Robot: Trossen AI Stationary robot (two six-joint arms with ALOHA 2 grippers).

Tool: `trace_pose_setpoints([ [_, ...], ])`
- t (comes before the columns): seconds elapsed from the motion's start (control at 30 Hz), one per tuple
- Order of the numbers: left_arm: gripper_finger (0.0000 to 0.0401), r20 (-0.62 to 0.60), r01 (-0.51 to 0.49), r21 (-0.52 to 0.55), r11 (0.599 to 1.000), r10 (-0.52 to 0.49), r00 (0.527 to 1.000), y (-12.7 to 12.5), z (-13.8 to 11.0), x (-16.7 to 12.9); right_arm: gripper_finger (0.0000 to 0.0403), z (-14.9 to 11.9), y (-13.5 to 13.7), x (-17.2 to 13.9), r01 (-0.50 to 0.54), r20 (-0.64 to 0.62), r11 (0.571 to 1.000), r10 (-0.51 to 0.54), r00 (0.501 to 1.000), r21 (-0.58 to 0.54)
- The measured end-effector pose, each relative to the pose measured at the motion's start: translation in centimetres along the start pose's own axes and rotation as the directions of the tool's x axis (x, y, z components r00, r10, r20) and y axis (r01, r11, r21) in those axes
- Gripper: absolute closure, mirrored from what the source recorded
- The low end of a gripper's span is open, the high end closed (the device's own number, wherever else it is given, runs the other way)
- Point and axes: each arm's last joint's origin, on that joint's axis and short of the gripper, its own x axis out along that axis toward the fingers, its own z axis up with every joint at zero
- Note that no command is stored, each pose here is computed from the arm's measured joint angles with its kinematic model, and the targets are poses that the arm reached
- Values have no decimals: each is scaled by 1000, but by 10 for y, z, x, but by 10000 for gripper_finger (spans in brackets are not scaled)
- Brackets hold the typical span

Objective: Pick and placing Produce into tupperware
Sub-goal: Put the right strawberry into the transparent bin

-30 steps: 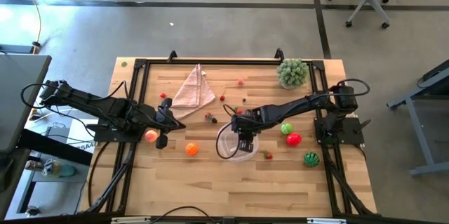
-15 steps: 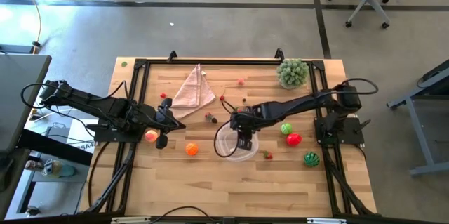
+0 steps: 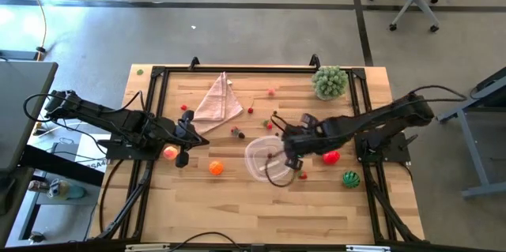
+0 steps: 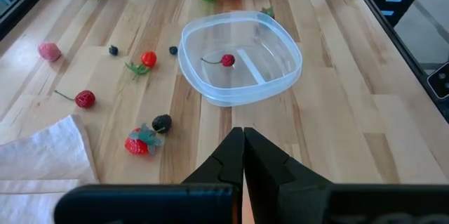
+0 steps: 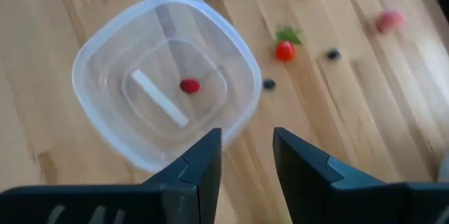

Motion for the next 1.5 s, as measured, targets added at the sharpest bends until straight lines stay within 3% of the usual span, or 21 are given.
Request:
trace_pose_setpoints([
  [0.23, 400, 0, 0, 0, 1000, 0, 1000, 0, 0, 0, 281, -38, 20, -26, 33, -66, 991, -25, 998, 131],
  [0.43, 400, 0, 0, 0, 1000, 0, 1000, 0, 0, 0, 281, -71, 41, -24, 21, -96, 978, -1, 995, 209],
  [0.57, 400, 0, 0, 0, 1000, 0, 1000, 0, 0, 0, 281, -98, 52, -8, 19, -56, 972, -6, 998, 233],
  [0.73, 400, 0, 0, 0, 1000, 0, 1000, 0, 0, 0, 281, -134, 64, 24, -52, 73, 973, 36, 997, 226],
  [0.9, 400, 0, 0, 0, 1000, 0, 1000, 0, 0, 0, 281, -165, 63, 52, -116, 105, 965, 93, 990, 234],
  [1.1, 400, 0, 0, 0, 1000, 0, 1000, 0, 0, 0, 281, -183, 56, 76, -185, 126, 953, 158, 979, 240],
  [1.4, 400, 0, 0, 0, 1000, 0, 1000, 0, 0, 0, 281, -197, 48, 87, -198, 12, 954, 201, 980, 225],
  [1.5, 400, 0, 0, 0, 1000, 0, 1000, 0, 0, 0, 281, -198, 46, 90, -199, 12, 973, 199, 980, 117],
])
